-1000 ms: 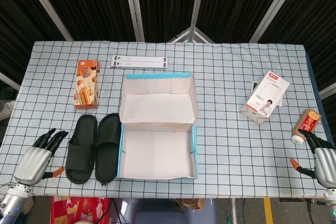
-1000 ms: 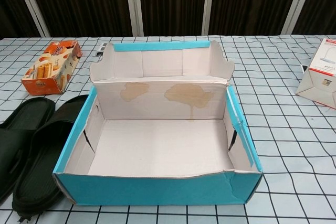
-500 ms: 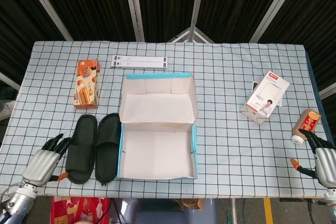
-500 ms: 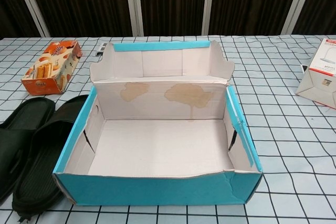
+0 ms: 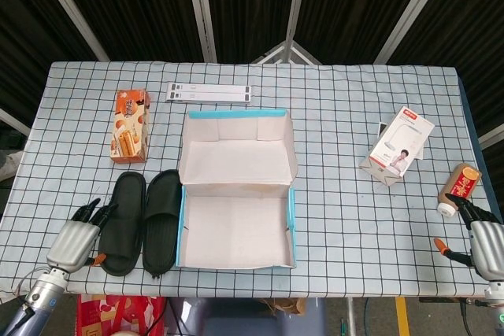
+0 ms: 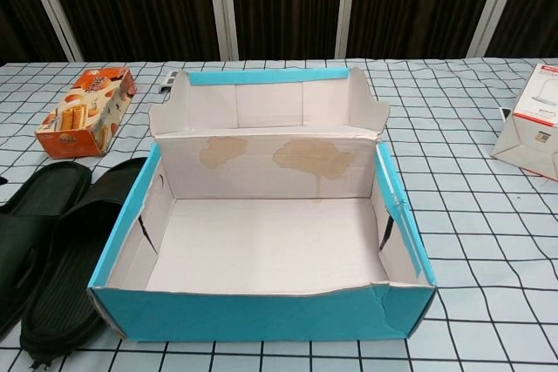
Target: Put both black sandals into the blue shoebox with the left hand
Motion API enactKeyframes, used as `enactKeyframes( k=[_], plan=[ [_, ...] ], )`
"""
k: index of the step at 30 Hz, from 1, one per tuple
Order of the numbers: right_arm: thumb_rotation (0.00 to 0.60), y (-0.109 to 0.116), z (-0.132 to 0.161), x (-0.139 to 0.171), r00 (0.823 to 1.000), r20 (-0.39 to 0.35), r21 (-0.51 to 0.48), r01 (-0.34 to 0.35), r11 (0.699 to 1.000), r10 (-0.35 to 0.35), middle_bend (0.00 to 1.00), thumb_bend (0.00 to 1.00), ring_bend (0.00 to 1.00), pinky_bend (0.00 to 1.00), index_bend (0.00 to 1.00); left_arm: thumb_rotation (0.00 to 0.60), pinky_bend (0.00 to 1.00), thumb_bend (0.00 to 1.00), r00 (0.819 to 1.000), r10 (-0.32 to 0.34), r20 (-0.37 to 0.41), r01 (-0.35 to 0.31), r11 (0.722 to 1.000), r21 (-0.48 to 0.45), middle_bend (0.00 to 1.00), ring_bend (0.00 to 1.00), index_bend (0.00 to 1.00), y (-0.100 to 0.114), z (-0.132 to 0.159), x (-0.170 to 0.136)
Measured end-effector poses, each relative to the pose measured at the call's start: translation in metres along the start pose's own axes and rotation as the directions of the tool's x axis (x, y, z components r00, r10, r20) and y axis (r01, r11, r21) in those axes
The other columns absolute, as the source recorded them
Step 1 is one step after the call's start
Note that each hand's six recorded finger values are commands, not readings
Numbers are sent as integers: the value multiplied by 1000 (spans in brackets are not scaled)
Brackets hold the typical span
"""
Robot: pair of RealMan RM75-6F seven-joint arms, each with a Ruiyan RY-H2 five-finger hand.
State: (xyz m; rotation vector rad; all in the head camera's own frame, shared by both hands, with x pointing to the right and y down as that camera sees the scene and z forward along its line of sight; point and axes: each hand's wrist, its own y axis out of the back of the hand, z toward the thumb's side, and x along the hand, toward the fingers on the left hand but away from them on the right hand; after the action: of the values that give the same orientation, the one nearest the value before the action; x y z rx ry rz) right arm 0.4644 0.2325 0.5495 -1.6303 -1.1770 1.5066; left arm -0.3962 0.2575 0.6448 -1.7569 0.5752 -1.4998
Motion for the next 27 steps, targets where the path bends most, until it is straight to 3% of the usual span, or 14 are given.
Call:
enactKeyframes(
  k=[10,15,27],
  plan=[
    [600,2,-1,1,1000,1,-5,5,1000,-5,237,234,293,308,181,600,128,67,999,-21,35,20,1000,15,171,10,0,-12,8,8],
    [600,2,-1,1,1000,1,-6,6,1000,-6,237,233,294,307,181,600,128,76,999,-11,39,10,1000,20,273,10,0,-14,8,10],
    [600,1,-1,0,1000,0,-7,-2,1000,2,237,233,293,309,181,600,128,293,1000,18,9,-18,999,39,367,17,67,-11,4,11]
  ],
)
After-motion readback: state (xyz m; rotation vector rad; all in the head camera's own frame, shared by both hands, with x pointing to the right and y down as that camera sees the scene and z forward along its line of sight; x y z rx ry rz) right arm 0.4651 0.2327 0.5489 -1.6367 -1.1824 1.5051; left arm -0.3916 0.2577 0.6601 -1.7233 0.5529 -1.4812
